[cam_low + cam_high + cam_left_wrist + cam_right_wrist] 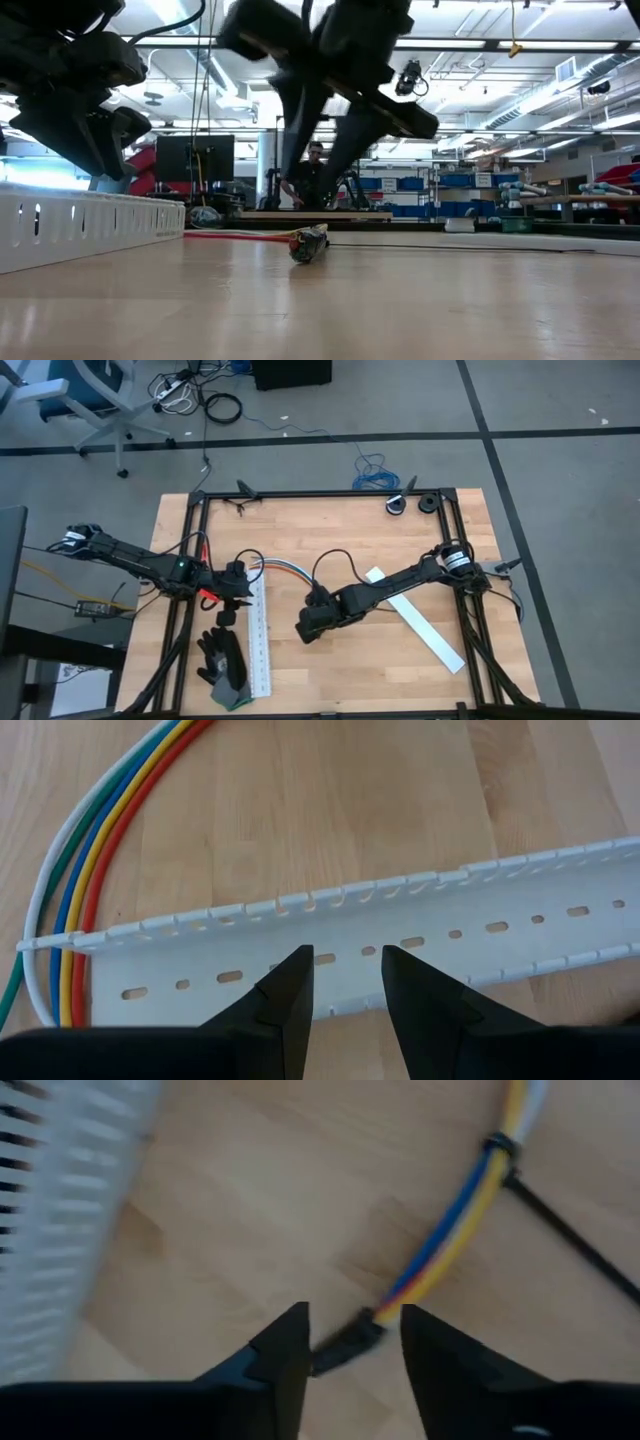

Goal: Ziptie cables
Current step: Put the ziptied cable wires into the white cable duct

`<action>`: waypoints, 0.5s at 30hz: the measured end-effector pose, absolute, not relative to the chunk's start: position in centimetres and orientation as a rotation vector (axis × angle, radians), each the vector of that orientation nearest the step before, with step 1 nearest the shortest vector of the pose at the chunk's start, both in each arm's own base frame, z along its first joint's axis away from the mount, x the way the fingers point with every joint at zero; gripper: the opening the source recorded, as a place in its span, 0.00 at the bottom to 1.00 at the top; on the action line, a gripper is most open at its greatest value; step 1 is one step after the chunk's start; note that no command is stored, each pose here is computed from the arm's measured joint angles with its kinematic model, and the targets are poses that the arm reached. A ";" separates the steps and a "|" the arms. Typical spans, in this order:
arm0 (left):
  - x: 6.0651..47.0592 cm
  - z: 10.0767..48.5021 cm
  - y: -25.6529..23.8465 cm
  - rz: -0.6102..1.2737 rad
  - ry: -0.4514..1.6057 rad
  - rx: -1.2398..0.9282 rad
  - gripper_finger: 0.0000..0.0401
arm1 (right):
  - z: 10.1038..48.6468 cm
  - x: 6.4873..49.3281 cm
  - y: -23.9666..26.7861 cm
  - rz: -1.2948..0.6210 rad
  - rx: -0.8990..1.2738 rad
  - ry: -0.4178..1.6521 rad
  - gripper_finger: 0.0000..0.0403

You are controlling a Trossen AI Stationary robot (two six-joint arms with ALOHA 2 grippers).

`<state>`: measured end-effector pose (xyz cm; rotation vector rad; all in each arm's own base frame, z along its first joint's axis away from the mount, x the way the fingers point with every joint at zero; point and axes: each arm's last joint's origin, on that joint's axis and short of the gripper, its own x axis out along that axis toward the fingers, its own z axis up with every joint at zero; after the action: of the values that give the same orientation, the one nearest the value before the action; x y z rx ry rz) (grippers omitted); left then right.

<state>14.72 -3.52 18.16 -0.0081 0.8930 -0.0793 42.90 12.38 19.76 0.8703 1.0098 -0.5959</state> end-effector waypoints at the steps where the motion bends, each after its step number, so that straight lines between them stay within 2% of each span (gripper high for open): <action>1: 14.7 18.2 -3.5 -0.080 0.891 -0.008 0.33 | 19.5 42.8 12.3 -0.614 0.871 1.023 0.41; 8: 14.7 18.2 -3.5 -0.080 0.891 -0.009 0.33 | 17.6 43.7 12.2 -0.667 0.951 1.010 0.54; 11: 14.7 18.2 -3.5 -0.080 0.892 -0.008 0.33 | 15.5 43.9 12.0 -0.710 0.994 1.086 0.54; 15: 14.7 18.2 -3.5 -0.082 0.891 -0.009 0.33 | 13.9 44.0 11.9 -0.744 1.045 1.157 0.49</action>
<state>14.73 -3.54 18.19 -0.0092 0.8910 -0.0819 44.00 11.87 13.94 1.0447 1.1569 -0.7443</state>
